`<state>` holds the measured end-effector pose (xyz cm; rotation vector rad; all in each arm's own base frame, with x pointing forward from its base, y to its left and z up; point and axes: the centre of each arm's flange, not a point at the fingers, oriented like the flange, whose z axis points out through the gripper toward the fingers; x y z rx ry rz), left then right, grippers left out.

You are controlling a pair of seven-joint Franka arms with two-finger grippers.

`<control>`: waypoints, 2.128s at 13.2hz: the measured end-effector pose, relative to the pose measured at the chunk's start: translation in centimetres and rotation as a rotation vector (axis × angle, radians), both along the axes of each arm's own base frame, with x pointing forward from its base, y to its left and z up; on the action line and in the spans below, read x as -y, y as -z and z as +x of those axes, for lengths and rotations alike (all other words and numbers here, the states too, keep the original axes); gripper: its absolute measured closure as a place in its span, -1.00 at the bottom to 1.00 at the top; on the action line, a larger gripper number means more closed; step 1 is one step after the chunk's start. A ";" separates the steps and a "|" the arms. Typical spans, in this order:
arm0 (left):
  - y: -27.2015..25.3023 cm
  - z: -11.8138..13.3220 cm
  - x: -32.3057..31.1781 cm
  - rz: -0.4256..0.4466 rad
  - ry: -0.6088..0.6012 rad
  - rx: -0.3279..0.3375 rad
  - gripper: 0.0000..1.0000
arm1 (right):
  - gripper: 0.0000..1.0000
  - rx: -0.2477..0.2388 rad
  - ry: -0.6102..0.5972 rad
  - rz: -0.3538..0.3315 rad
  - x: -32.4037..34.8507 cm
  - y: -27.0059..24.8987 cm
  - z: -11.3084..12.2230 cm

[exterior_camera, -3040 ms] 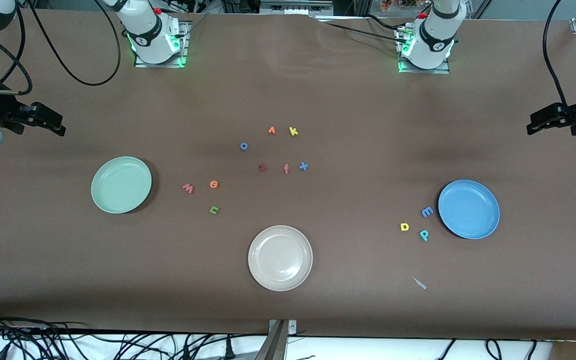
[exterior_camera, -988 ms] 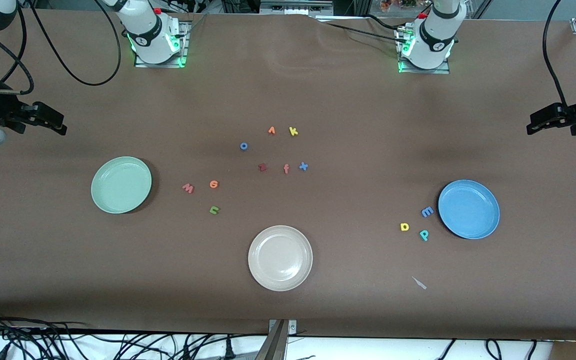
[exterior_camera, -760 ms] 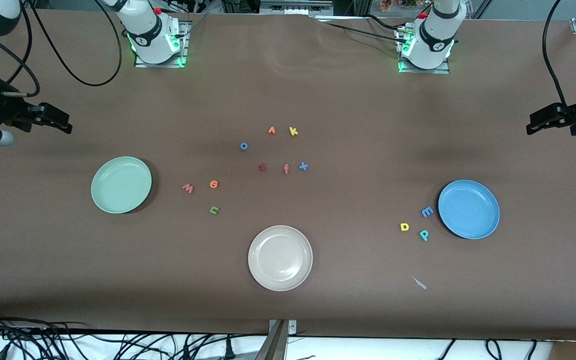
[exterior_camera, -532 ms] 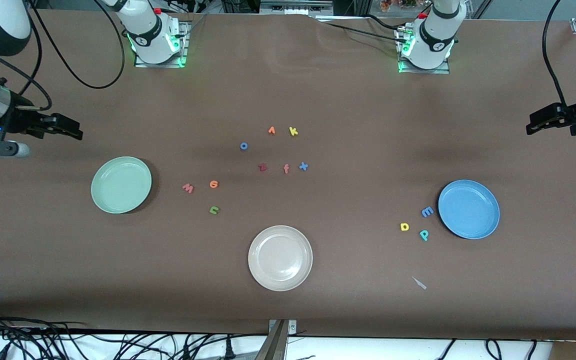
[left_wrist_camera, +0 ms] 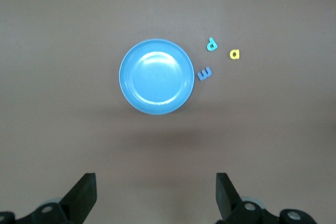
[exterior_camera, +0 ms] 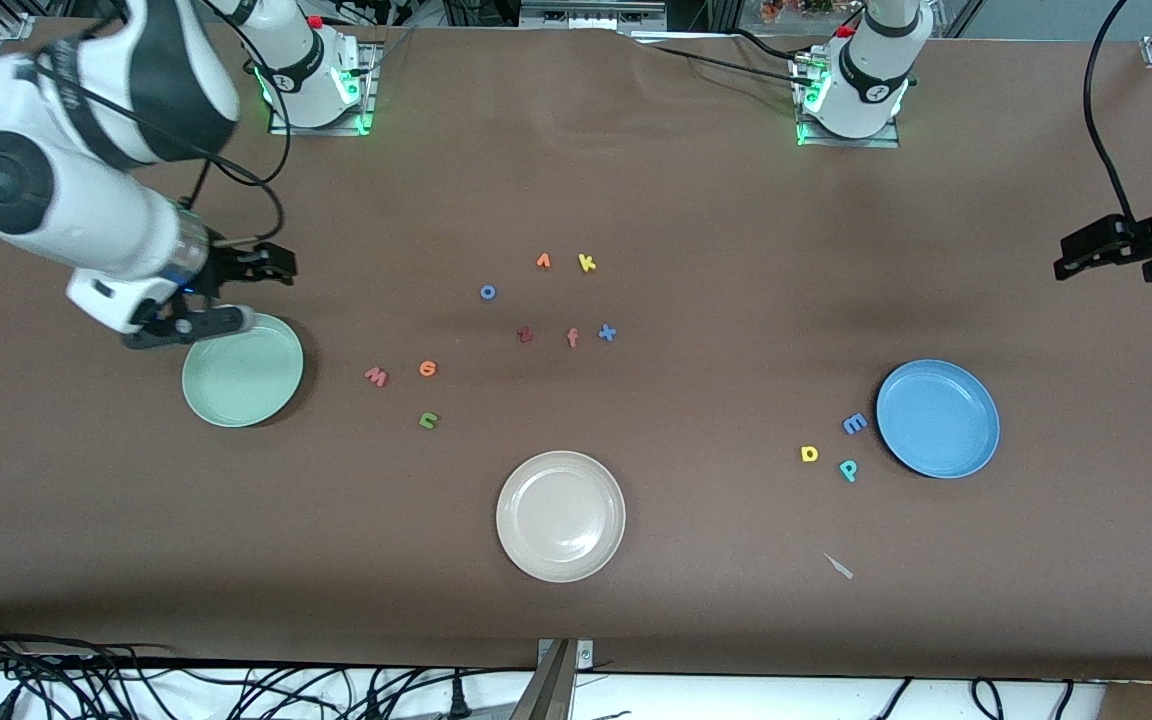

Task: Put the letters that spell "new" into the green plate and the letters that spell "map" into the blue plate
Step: 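Grasp the pink w with the right gripper while the left gripper reaches the yellow a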

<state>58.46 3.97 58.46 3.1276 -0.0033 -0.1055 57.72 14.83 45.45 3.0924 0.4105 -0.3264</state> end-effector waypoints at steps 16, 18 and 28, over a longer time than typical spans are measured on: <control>22.7 9.6 13.6 -0.113 0.042 -0.024 -1.00 | -0.79 0.013 -0.385 0.089 -2.9 17.6 0.9; 26.5 10.3 15.3 -0.118 0.051 -0.012 -1.00 | -0.66 0.035 -0.442 0.103 -2.9 19.8 1.0; 36.4 11.1 19.3 -0.058 0.076 0.067 -1.00 | -0.31 0.082 -0.509 0.118 -3.5 26.6 0.9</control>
